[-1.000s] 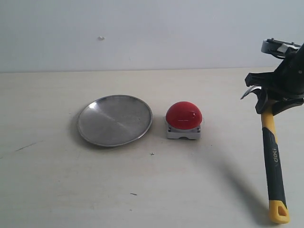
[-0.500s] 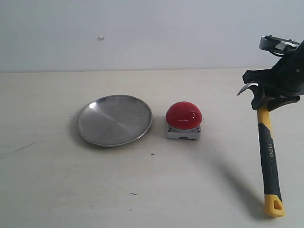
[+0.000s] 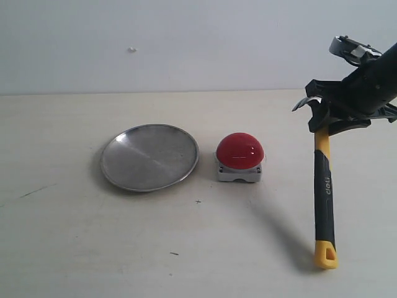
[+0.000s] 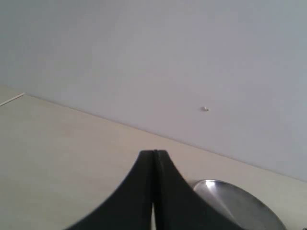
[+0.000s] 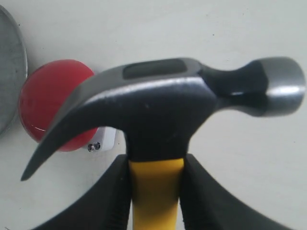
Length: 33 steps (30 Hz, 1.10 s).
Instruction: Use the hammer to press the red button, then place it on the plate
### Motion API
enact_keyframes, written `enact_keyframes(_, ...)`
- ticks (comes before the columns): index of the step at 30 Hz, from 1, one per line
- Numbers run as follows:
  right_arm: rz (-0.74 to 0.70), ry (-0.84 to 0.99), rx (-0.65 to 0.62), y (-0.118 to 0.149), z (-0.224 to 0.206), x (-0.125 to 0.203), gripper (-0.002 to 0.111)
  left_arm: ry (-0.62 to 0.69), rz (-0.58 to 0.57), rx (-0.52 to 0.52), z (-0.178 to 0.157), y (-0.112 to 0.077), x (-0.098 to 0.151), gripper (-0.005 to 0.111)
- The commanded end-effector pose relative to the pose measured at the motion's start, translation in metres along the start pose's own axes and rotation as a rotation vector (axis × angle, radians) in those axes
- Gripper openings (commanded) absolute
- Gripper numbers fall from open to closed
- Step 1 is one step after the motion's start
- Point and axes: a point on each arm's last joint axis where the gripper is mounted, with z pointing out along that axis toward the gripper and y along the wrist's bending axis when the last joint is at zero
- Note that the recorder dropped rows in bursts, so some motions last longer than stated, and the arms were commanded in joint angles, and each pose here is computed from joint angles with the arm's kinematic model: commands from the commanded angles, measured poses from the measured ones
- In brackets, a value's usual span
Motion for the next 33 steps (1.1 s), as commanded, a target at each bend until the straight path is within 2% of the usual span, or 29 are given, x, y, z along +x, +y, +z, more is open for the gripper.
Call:
enact_keyframes(1,-0.011,-0.052,-0.009,0.002,-0.004,-0.007,0.000,-0.006,0.000,0.002,-0.001,0.000,0.001,0.000)
enact_keyframes(13,0.008,-0.045,-0.139,0.003,0.021,-0.009,0.000,-0.006,0.000,0.002,-0.001,0.000,0.001,0.000)
enact_keyframes(22,-0.008,-0.037,-0.168,0.005,0.022,-0.009,0.000,-0.006,0.000,0.002,-0.001,0.000,0.001,0.000)
enact_keyframes(33,-0.027,-0.038,-0.275,0.015,0.020,-0.008,0.000,-0.006,0.000,0.002,-0.001,0.000,0.001,0.000)
